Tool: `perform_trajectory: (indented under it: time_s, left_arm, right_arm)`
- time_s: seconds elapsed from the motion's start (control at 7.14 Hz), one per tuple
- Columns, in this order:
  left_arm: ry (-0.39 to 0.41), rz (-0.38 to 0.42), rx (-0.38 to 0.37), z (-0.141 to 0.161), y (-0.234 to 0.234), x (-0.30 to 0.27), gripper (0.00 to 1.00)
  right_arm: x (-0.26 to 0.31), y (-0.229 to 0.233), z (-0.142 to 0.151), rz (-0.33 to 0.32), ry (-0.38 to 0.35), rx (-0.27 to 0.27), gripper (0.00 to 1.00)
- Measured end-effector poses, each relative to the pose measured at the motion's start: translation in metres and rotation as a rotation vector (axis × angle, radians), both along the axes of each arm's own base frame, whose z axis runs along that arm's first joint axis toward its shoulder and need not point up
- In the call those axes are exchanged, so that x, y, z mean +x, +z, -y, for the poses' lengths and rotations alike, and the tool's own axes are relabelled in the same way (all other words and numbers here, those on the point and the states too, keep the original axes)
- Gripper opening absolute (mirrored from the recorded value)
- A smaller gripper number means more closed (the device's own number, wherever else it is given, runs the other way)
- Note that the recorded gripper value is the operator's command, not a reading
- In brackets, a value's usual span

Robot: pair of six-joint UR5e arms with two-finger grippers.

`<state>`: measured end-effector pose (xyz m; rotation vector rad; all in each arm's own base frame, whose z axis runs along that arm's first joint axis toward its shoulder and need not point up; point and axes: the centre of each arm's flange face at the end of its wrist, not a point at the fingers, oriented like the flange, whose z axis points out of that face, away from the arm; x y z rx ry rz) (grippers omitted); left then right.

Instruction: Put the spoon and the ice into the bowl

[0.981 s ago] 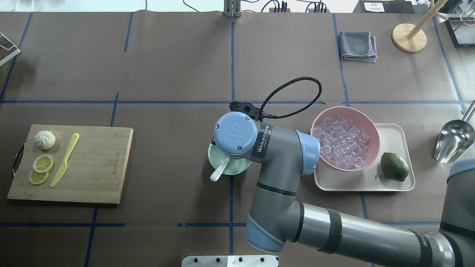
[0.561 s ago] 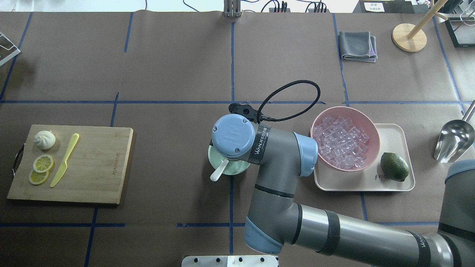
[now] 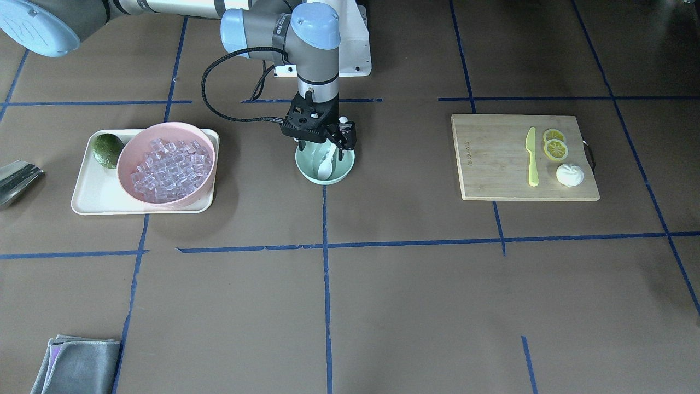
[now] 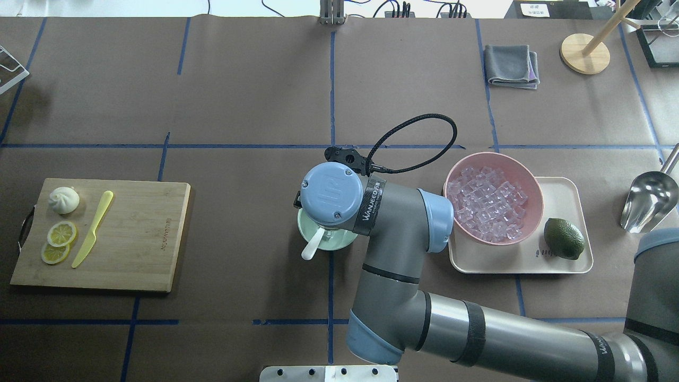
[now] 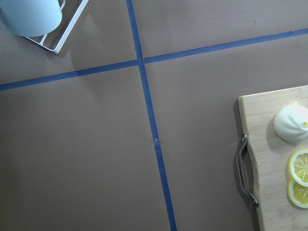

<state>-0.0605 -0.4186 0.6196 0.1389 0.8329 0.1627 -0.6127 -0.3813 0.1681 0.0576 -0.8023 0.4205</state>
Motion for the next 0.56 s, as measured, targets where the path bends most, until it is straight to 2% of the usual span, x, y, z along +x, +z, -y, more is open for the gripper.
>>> perform_trajectory:
  time_s: [0.28, 0.56]
  left_arm:
    - [0.000, 0.000, 0.000, 0.000, 0.000, 0.000, 1.00]
    - [0.000, 0.003, 0.001, 0.002, -0.001, 0.000, 1.00]
  right_arm:
    - [0.010, -0.014, 0.010, 0.019, 0.007, 0.010, 1.00]
    - [0.043, -0.018, 0.044, 0.031, -0.034, 0.007, 1.00]
